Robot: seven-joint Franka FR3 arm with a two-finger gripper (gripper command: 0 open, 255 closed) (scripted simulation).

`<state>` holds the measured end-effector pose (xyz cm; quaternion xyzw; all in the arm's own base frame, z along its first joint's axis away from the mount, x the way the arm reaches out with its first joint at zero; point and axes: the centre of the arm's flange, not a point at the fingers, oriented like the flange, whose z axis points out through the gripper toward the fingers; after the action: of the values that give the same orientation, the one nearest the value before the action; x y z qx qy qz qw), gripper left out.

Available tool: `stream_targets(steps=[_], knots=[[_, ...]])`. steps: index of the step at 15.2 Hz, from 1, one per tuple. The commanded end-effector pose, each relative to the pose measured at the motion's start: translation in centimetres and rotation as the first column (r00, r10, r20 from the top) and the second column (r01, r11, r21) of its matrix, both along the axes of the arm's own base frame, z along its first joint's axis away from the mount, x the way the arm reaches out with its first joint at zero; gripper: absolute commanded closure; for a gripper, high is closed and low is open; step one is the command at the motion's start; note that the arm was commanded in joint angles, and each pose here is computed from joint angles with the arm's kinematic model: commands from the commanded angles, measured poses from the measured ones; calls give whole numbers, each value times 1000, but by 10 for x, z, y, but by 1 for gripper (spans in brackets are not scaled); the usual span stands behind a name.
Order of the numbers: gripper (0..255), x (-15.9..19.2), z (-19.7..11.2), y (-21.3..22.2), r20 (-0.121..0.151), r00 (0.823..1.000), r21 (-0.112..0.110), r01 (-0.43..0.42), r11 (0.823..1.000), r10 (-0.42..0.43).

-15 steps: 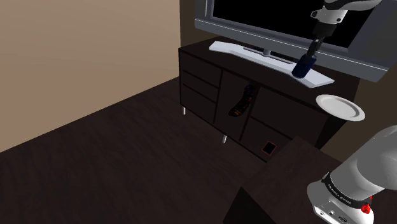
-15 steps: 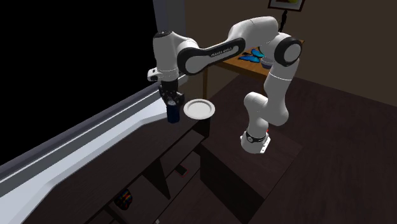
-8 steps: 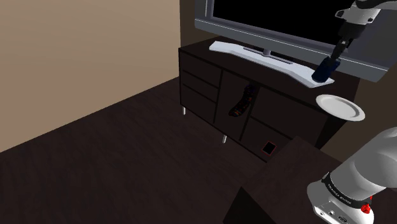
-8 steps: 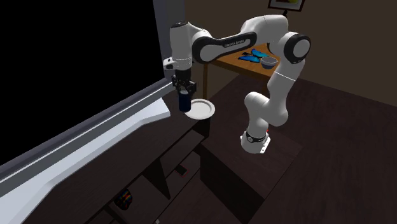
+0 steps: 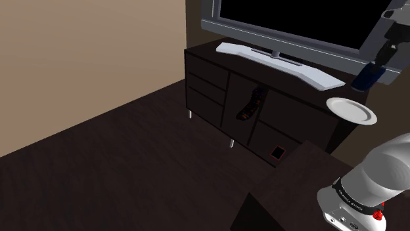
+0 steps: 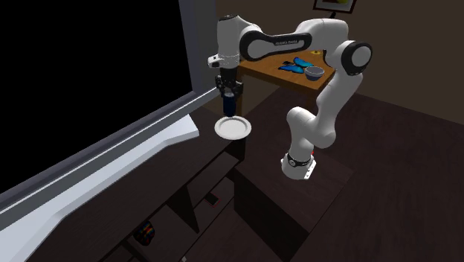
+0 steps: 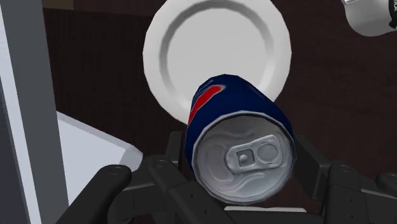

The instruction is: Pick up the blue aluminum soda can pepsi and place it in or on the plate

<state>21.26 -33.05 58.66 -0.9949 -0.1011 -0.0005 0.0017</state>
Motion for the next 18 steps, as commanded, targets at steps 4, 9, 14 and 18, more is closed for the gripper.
stream_targets(steps=[4, 9, 14, 18], knots=[[255, -29, -12, -4, 0, 1000, 0, -1, 1000, 1], [255, -29, -38, -4, 0, 1000, 0, -1, 1000, 1], [255, -29, -64, -4, 0, 1000, 0, -1, 1000, 1], [255, -29, -86, -4, 0, 1000, 0, -1, 1000, 1]])
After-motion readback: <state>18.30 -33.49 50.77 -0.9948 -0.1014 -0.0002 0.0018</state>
